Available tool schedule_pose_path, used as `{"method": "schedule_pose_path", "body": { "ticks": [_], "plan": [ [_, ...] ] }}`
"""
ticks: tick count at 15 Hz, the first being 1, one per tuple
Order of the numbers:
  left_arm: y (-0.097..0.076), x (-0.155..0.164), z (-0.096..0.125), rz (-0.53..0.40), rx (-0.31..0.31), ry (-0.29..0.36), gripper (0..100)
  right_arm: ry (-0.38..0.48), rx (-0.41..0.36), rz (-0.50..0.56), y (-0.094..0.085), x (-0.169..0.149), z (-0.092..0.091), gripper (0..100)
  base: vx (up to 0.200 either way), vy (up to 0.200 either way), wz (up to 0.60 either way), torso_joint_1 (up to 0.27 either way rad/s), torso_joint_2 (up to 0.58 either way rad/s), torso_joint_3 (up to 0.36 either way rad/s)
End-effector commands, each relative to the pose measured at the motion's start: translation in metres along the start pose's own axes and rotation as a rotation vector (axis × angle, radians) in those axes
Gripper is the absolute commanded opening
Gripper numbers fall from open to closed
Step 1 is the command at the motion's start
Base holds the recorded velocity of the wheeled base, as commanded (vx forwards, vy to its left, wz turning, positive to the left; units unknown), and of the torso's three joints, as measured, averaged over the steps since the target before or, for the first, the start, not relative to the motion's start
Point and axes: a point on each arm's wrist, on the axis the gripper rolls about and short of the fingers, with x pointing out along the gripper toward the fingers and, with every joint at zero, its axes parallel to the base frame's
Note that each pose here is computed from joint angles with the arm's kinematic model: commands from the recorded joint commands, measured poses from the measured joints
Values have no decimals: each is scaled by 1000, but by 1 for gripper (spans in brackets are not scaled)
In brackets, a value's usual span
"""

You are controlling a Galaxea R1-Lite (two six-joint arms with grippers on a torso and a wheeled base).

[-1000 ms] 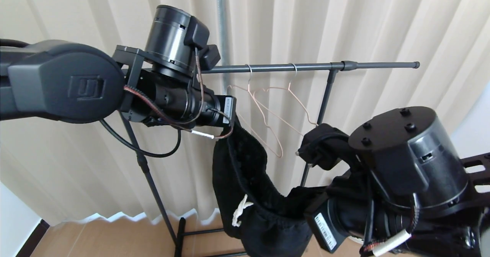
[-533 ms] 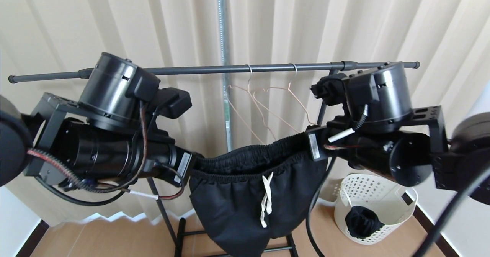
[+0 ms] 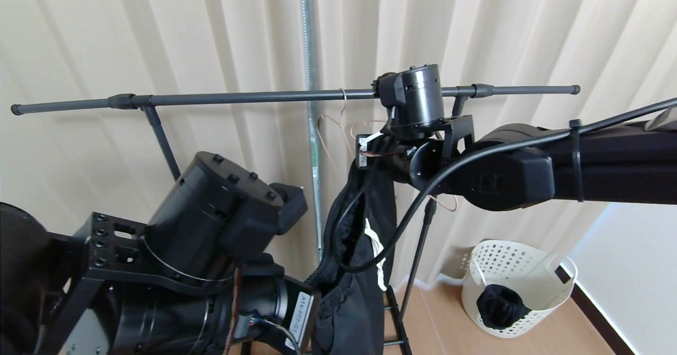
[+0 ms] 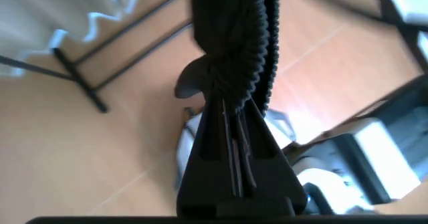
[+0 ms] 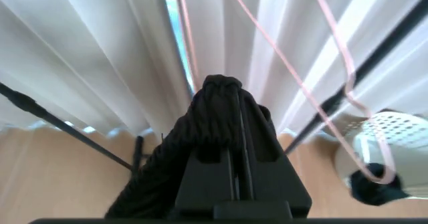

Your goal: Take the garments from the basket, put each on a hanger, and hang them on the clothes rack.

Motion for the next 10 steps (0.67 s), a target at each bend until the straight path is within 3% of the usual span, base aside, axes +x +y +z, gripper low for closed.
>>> {"method": "schedule_pose_path", "body": {
  "ticks": [1,5,8,10],
  "plan": [
    [-26,16,8,-41,-48,12,0,21,4,8,14,15,-15,0,0,0,0,0,0,0],
    [-28,21,14,-34,-84,6,0,31,21,12,15,12,-17,0,0,0,0,0,0,0],
    [-17,16,6,60,-89,-14,0,30,49,-19,-9,4,-7,0,0,0,0,0,0,0],
    [7,10,7,118,-129,-29,0,20,77,-58,-39,-8,7,0,0,0,0,0,0,0]
  ]
}}
